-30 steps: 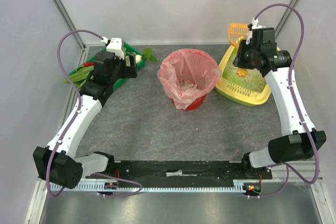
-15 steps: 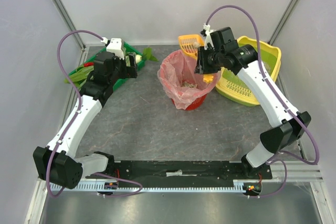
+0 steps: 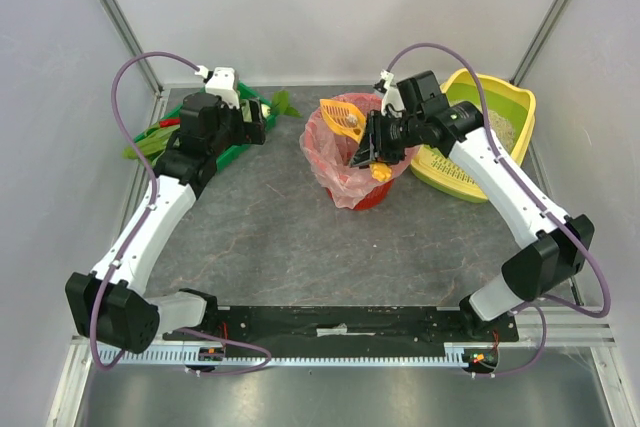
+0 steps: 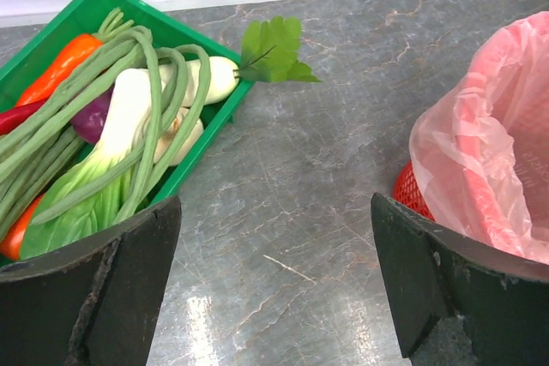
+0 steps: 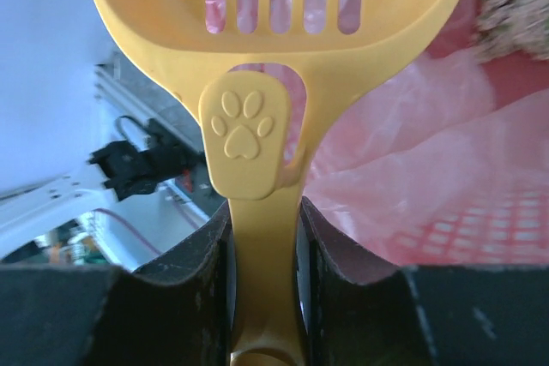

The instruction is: Clean the litter box

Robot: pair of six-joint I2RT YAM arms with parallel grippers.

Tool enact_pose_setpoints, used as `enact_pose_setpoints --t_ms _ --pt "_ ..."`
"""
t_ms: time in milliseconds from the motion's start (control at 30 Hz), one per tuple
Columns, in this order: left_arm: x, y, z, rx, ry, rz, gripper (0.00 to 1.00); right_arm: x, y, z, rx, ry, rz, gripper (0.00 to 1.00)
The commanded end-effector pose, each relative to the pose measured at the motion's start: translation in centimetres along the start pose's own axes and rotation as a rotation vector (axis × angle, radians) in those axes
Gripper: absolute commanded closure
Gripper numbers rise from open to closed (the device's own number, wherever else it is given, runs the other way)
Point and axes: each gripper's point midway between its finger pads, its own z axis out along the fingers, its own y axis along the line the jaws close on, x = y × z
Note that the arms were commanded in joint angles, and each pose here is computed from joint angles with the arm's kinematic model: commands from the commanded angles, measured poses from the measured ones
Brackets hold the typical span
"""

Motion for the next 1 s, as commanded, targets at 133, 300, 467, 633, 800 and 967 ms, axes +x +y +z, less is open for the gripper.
enact_pose_setpoints --t_ms 133,300,467,633,800,967 --pt "-3.1 -2.8 0.2 0.147 -0.073 -0.048 0.02 0.0 4.7 -1.1 -0.252 -0.029 0.086 1.0" --pt "-3.0 -3.9 0.3 0.21 -0.061 -0.049 0.02 -0.6 5.4 -1.5 -0.326 -0.053 0.136 1.0" --pt "-2.9 -5.4 0.3 0.294 -0.045 -0.064 0.02 -0.6 5.0 -2.8 -0.397 -0.088 0.227 1.0" --pt "-2.8 -5.3 0.3 0.285 -0.046 -0.066 0.03 -0.9 5.0 -3.4 -0.464 -0.123 0.286 1.0" --pt "-3.0 -5.2 0.2 0.281 -0.049 -0.066 0.03 -0.9 5.8 -3.9 -0.521 -0.126 0.281 1.0" --pt "-2.9 -4.4 0.0 0.237 -0.048 -0.064 0.03 -0.1 5.6 -3.6 -0.533 -0.072 0.354 1.0"
